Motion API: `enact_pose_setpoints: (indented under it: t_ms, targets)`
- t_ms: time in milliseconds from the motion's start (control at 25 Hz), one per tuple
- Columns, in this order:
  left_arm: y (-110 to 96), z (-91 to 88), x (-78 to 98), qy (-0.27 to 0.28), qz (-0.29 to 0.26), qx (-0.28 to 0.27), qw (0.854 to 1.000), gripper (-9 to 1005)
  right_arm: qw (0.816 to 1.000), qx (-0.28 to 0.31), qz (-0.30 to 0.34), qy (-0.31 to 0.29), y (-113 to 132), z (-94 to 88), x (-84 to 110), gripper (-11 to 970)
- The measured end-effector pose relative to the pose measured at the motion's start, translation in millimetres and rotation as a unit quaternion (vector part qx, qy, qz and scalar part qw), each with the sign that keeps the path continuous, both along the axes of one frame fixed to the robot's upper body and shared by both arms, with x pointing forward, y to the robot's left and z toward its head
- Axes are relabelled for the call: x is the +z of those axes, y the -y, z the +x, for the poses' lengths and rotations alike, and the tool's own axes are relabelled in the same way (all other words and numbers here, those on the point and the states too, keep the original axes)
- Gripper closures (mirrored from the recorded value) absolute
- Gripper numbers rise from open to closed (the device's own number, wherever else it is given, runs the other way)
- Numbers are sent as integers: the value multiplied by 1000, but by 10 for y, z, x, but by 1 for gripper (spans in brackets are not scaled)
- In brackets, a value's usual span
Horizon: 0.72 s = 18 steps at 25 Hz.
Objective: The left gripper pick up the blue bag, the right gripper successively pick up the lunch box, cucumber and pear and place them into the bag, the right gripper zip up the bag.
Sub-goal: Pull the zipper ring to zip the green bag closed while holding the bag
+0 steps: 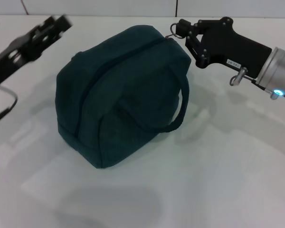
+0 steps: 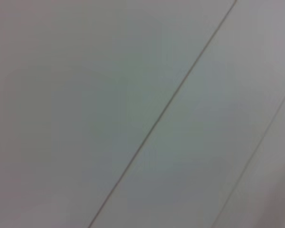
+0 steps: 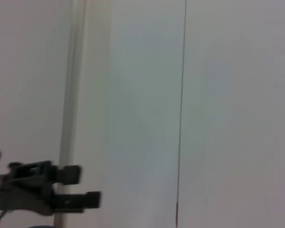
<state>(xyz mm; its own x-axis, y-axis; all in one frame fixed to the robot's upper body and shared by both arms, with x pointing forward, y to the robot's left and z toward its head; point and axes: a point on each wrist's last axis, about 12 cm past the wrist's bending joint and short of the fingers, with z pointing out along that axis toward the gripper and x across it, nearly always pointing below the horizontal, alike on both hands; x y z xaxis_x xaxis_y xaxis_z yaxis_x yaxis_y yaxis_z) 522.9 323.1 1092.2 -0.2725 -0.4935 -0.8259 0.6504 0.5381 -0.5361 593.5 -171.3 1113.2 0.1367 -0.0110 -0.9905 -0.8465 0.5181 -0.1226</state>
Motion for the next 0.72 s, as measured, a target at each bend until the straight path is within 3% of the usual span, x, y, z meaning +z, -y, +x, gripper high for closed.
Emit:
enact_pose_setpoints:
  t_ms: [240,400,720]
  targets:
    - [93,450,207,-43,19,-17,999,231,1000,1,0,1,-6,-8,-3,953]
    - [203,713,403,-85,81,-73,990,234,1000,0,1,1,1,-24,-13,953]
    - [375,873,655,-160,149,-152,964,247,1000,3,8,1,23,-54,-21,953]
